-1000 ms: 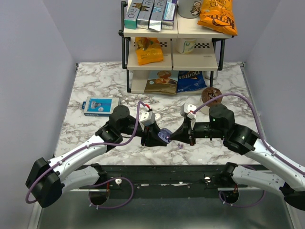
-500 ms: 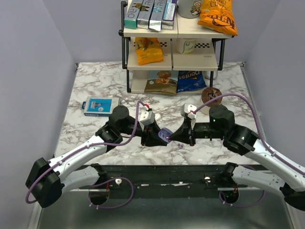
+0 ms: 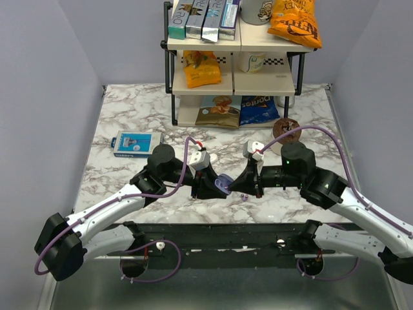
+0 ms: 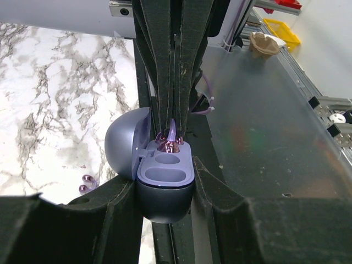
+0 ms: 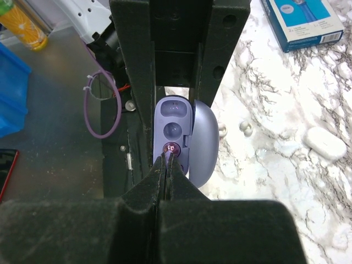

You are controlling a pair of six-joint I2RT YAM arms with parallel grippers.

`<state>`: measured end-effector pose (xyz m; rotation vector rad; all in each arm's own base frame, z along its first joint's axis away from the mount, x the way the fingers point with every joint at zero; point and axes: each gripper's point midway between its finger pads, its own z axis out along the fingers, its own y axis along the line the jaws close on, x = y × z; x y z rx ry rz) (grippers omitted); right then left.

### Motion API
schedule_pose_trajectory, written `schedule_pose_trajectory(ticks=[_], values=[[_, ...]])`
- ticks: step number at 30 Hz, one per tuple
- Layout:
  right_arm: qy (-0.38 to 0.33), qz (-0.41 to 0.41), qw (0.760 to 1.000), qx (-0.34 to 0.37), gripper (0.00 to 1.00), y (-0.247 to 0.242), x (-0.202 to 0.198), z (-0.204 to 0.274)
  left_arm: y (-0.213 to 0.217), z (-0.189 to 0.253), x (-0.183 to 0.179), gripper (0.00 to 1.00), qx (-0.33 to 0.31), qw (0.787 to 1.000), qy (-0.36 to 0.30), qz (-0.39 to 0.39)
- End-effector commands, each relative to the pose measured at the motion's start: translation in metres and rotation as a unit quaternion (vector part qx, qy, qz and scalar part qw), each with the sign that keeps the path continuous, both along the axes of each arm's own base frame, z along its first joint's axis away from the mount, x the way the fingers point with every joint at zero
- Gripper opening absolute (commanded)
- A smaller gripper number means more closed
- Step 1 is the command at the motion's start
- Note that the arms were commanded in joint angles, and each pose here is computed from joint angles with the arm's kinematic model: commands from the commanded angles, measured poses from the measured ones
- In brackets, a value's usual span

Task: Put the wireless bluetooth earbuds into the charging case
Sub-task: Place the earbud in the charging case.

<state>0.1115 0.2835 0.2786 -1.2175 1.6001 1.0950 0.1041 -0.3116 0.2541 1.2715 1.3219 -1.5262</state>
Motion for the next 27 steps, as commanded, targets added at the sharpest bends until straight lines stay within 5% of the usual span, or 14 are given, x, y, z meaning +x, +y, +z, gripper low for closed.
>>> schedule_pose_trajectory(ticks=[1, 4, 8, 14, 18, 22, 27], values=[[0.017, 0.019, 1.000, -0.003, 0.02, 0.003, -0.008, -0.005, -0.001, 0.010, 0.002, 0.00, -0.025, 0.999, -0.025, 0.009], [0.014, 0.020, 1.000, 0.000, 0.09, 0.003, -0.008, -0.001, -0.001, 0.010, 0.002, 0.00, -0.025, 0.999, -0.024, 0.009], [0.005, 0.019, 1.000, 0.011, 0.34, 0.002, -0.009, 0.008, -0.002, 0.009, 0.003, 0.00, -0.024, 0.999, -0.023, 0.011], [0.005, 0.005, 0.999, 0.032, 0.52, -0.004, -0.011, 0.027, -0.002, 0.008, 0.003, 0.00, -0.023, 0.999, -0.022, 0.012], [-0.045, -0.105, 0.991, 0.063, 0.59, -0.035, 0.009, 0.051, -0.002, 0.003, 0.009, 0.00, -0.017, 0.999, -0.019, 0.031], [-0.019, -0.315, 0.949, 0.016, 0.52, -0.073, 0.068, 0.008, -0.003, -0.005, 0.020, 0.00, -0.022, 0.996, -0.012, 0.084], [0.105, -0.395, 0.910, -0.063, 0.39, -0.083, 0.081, -0.097, 0.003, -0.006, 0.027, 0.00, -0.063, 0.988, -0.004, 0.142]])
